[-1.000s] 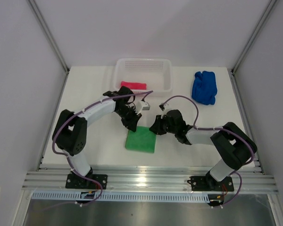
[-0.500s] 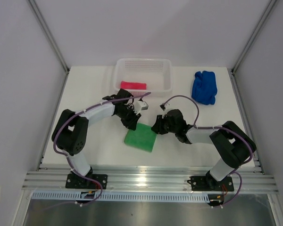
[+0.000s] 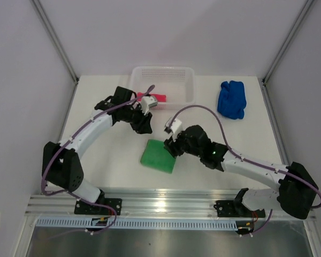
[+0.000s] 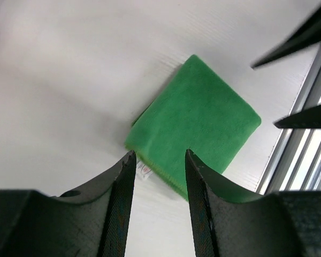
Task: Roll the towels
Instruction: Roll the towel
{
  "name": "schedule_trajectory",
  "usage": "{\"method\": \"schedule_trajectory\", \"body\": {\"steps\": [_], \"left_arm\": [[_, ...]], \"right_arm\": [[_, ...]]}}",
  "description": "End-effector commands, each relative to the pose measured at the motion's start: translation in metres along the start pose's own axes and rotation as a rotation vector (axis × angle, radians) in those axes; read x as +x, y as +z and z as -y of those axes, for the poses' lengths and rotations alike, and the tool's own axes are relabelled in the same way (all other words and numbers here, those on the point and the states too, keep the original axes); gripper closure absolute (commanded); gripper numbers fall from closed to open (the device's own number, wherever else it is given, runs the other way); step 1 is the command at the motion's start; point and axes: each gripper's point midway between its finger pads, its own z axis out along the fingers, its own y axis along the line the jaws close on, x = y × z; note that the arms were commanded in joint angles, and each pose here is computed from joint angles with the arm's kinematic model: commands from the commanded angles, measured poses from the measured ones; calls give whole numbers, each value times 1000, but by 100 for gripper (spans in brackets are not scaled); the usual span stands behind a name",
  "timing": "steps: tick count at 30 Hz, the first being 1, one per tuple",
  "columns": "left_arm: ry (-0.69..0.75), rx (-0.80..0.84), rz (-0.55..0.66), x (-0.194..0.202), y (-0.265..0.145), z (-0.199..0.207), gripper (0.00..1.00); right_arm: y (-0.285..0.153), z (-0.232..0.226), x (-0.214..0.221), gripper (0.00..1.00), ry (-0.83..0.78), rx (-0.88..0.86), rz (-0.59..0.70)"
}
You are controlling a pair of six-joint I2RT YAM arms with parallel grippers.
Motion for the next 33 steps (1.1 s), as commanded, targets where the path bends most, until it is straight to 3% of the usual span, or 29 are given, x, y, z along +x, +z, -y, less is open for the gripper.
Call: {"method": "schedule_trajectory", "body": {"steps": [1, 3, 4, 6, 7, 8, 18, 27, 33], "left_arm": [[-10, -53, 24, 6, -33, -2, 54], [20, -126, 47, 7, -50, -5, 52], [-11, -162, 7, 29, -49, -9, 51], [-30, -191, 8, 43, -53, -8, 51], [-34, -203, 14, 52, -58, -3, 50], [-38, -206, 6, 60, -59, 1, 49], [29, -343, 1, 98, -80, 12, 45], [90, -351, 1, 121, -77, 20, 40], [129, -299, -9, 124, -69, 23, 40]], "right_arm": [[-8, -19, 40, 42, -292, -30, -180], [-8, -27, 50, 39, -357, -29, -215], [-7, -36, 53, 37, -377, -44, -223], [-5, -35, 64, 28, -371, -11, -262], [-4, -37, 67, 21, -368, -17, -271], [-3, -41, 68, 1, -374, -25, -271], [2, -65, 94, 1, -456, -98, -332], [14, -67, 118, 4, -507, -109, -442], [23, -62, 135, 5, -481, -74, -447]]}}
